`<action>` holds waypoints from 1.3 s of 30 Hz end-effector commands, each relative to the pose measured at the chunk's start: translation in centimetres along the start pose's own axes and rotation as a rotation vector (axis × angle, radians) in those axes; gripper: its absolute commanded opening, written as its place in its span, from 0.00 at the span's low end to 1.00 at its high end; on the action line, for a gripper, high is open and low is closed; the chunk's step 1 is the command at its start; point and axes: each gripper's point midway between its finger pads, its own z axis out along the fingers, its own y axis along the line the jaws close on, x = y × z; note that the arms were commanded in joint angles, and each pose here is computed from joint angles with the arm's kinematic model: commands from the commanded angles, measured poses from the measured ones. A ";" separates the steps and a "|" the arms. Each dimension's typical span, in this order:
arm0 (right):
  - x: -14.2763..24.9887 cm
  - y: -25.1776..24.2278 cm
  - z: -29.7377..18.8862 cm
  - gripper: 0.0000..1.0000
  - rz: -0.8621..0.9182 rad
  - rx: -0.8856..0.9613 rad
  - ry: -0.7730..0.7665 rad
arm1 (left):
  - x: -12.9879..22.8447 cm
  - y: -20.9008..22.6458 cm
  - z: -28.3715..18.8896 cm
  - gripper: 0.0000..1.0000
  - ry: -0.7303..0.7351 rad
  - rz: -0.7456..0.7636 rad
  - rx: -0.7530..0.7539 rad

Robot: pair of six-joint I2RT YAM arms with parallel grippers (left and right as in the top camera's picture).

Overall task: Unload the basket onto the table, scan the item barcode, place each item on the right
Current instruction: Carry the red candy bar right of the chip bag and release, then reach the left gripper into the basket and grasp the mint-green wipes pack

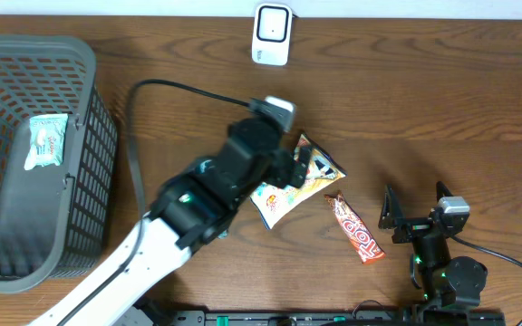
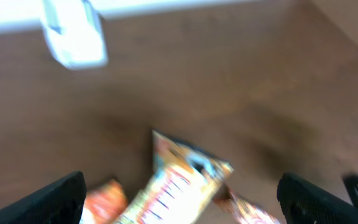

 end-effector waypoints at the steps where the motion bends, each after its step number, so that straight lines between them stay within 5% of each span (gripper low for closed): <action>1: 0.1 0.1 0.0 0.99 -0.010 -0.003 0.004 | -5.0 5.0 -3.4 0.98 -0.187 0.043 -0.232; 6: 0.1 0.1 0.0 0.99 -0.010 -0.003 0.004 | -12.3 13.9 -10.7 0.98 -0.405 -0.094 -0.493; 10: 0.1 0.1 0.0 0.99 -0.010 -0.003 0.004 | -13.8 20.7 -15.4 0.98 -0.491 -0.267 -0.662; 14: 0.1 0.1 0.0 0.99 -0.010 -0.003 0.005 | -10.7 28.0 -19.0 0.98 -0.497 -0.521 -0.831; 19: 0.1 0.1 0.0 0.99 -0.010 -0.003 0.004 | -2.3 36.4 -20.5 0.98 -0.363 -0.950 -0.912; 21: 0.1 0.1 0.0 0.99 -0.010 -0.003 0.004 | -0.5 38.5 -20.2 0.98 -0.312 -1.001 -0.914; 39: 0.1 0.1 0.0 0.99 -0.010 -0.003 0.004 | 10.4 51.3 -10.8 0.98 0.277 -0.510 -0.920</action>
